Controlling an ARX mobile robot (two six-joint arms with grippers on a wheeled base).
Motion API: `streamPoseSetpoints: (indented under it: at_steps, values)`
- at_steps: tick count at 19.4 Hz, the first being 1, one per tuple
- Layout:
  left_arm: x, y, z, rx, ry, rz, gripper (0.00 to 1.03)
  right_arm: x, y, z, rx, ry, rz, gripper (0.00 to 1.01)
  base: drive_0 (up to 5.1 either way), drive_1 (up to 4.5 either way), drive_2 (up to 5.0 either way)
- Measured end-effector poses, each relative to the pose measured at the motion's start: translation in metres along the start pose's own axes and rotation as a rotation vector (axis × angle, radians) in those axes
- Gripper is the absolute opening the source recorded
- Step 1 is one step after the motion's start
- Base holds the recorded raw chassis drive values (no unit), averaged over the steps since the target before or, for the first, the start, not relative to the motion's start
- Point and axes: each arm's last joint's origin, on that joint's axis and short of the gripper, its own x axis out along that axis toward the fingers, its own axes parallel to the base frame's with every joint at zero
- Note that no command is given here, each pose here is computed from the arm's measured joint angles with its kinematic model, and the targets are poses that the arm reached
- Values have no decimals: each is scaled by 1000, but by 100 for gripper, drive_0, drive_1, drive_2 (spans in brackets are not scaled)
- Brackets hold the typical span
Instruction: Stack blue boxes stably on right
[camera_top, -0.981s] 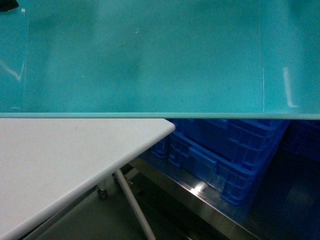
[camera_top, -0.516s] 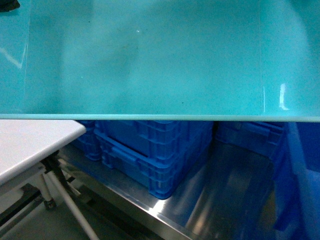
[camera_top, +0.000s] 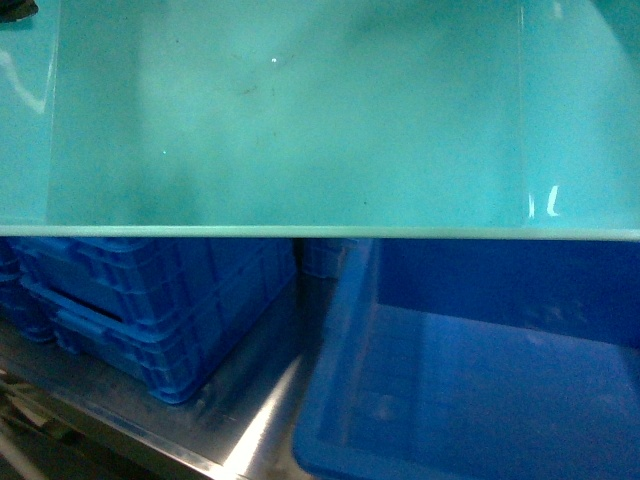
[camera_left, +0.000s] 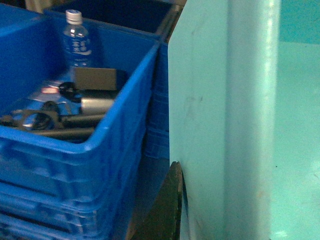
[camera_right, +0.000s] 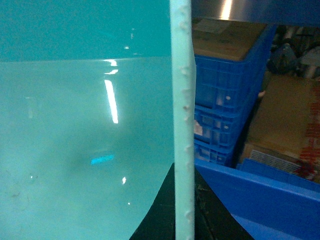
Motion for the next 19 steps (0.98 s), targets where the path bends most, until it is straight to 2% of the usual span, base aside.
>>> streamPoseSetpoints:
  at_steps: [3,6,19]
  values:
    - [0,0,0,0,0,0,6,0,0,0,0,-1,0,2,350,-395,-395]
    - [0,-2,0,0,1,-7,6,1,-4,0,3,3,-11,2,-170,-170,-170]
    - [0,-2,0,1,0,-3,6,0,-3,0,2,1,-3,2,-166,-166,-166]
